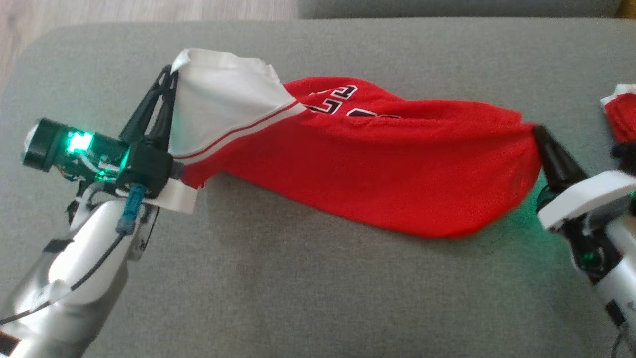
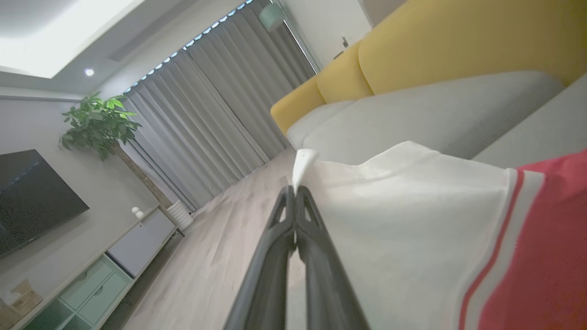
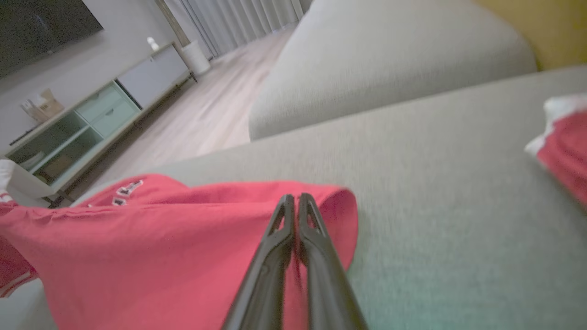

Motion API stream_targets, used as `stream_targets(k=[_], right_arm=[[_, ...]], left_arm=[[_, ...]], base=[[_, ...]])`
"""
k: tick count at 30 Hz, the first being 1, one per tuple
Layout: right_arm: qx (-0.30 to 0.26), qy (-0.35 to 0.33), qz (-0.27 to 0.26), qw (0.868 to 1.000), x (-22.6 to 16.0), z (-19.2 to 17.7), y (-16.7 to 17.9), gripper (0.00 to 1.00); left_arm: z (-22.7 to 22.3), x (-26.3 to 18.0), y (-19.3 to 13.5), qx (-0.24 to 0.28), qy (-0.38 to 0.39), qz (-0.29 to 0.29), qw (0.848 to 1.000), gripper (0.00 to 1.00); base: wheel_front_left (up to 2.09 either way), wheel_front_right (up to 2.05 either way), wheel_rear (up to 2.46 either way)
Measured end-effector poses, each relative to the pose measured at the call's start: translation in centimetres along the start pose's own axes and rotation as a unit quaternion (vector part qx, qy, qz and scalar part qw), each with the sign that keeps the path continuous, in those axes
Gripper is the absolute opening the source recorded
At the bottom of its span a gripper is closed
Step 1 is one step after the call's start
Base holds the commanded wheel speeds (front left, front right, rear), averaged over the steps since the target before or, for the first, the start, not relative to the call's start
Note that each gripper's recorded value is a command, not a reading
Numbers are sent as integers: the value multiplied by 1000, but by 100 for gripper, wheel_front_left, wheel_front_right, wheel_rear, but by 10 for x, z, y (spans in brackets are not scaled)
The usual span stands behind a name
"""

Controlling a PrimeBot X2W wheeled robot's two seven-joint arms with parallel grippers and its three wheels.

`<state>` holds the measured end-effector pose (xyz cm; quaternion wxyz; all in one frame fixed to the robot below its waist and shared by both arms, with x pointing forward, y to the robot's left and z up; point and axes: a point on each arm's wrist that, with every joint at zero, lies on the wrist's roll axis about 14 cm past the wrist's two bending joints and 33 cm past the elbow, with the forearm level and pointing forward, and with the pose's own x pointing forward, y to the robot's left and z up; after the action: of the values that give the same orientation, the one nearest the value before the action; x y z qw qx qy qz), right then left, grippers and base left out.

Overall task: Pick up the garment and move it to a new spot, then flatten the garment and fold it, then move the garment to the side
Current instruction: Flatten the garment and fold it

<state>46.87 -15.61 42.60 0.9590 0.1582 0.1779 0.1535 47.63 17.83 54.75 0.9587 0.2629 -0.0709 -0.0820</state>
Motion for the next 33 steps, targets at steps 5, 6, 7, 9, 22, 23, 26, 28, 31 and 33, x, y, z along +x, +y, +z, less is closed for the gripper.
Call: stream_targets(k=[5, 6, 7, 9, 22, 23, 26, 28, 31, 33], right_arm=[[-57, -110, 20, 992, -12, 77, 9, 0], [-76, -131, 25, 988, -17, 96, 12, 0], [-93, -156, 28, 983, -22, 117, 15, 0], [-121, -203, 33, 971, -37, 154, 22, 0], [-238, -366, 44, 899, -145, 292, 70, 0], [-240, -375, 42, 894, -152, 300, 72, 0], [-245, -387, 34, 888, -164, 319, 74, 0], [-245, -381, 28, 891, -162, 324, 72, 0], [-238, -360, 19, 902, -146, 325, 68, 0], [-232, -336, 17, 912, -128, 319, 65, 0]], left_arm=[[46, 0, 22, -46, -68, 19, 996, 0], [57, -1, 28, -54, -84, 22, 995, 0], [68, -2, 34, -63, -99, 25, 993, 0], [90, -4, 46, -69, -129, 28, 989, 0], [270, -32, 103, -21, -340, 27, 940, 0], [282, -33, 106, -15, -350, 27, 936, 0], [310, -31, 115, -1, -372, 28, 928, 0], [317, -23, 121, 4, -369, 28, 929, 0], [307, -1, 123, 3, -336, 21, 941, 0], [287, 19, 119, -11, -303, 9, 953, 0]], base=[[0, 0, 0], [0, 0, 0], [0, 0, 0], [0, 0, 0], [0, 0, 0], [0, 0, 0], [0, 0, 0], [0, 0, 0], [0, 0, 0], [0, 0, 0]])
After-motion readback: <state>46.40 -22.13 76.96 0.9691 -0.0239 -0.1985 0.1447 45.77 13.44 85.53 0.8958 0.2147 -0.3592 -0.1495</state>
